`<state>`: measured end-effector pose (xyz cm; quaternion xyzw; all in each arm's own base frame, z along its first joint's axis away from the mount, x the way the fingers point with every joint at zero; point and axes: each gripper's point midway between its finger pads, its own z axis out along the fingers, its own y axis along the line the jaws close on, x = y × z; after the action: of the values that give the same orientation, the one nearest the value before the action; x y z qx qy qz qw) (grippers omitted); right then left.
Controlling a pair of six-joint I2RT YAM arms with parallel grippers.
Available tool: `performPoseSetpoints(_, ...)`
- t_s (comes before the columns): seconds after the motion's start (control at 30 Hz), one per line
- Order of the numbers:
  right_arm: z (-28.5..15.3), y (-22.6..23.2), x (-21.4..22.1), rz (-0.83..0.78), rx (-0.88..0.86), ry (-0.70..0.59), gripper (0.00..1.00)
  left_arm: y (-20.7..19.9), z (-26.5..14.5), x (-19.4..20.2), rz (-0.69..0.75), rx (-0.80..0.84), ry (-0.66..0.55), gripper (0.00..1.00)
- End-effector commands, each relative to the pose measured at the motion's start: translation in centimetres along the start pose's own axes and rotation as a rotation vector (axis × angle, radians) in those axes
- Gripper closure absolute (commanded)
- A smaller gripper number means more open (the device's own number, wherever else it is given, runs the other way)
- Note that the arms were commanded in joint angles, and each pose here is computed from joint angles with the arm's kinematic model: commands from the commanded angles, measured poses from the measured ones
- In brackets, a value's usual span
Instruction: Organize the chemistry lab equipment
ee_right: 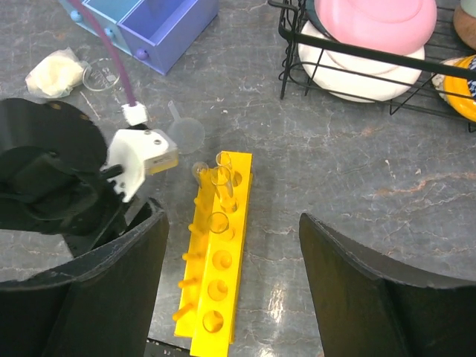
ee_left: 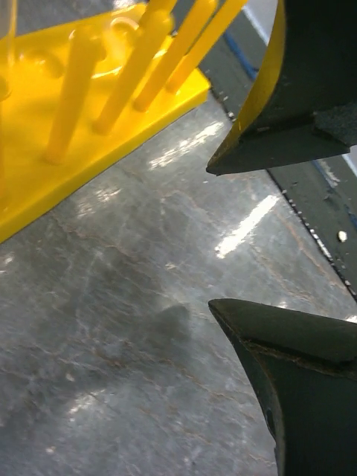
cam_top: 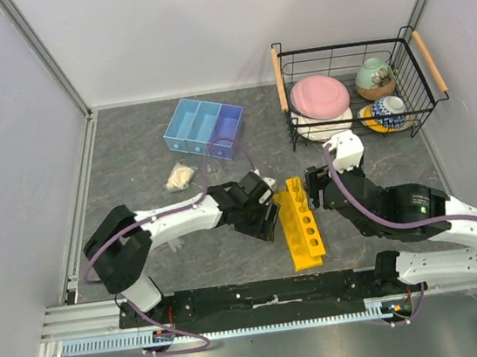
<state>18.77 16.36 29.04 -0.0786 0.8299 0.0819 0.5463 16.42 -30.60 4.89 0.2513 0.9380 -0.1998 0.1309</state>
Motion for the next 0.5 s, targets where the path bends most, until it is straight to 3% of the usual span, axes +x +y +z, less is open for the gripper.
performPoseSetpoints(0.0, -0.6, -0.4, 0.5, 0.012, -0.037, -0.004, 0.21, -1.1, 1.1, -3.0, 0.012, -0.076, -0.089, 0.26)
performPoseSetpoints(0.17, -1.1, -1.0, 0.8, 0.038, -0.058, -0.016, 0.21, -1.0, 3.3, -2.7, 0.064, -0.163, -0.087, 0.26)
performPoseSetpoints(0.47, -1.0, -1.1, 1.5, 0.044, -0.065, -0.01, 0.2, -1.3, 5.1, -2.1, 0.035, -0.153, -0.089, 0.27)
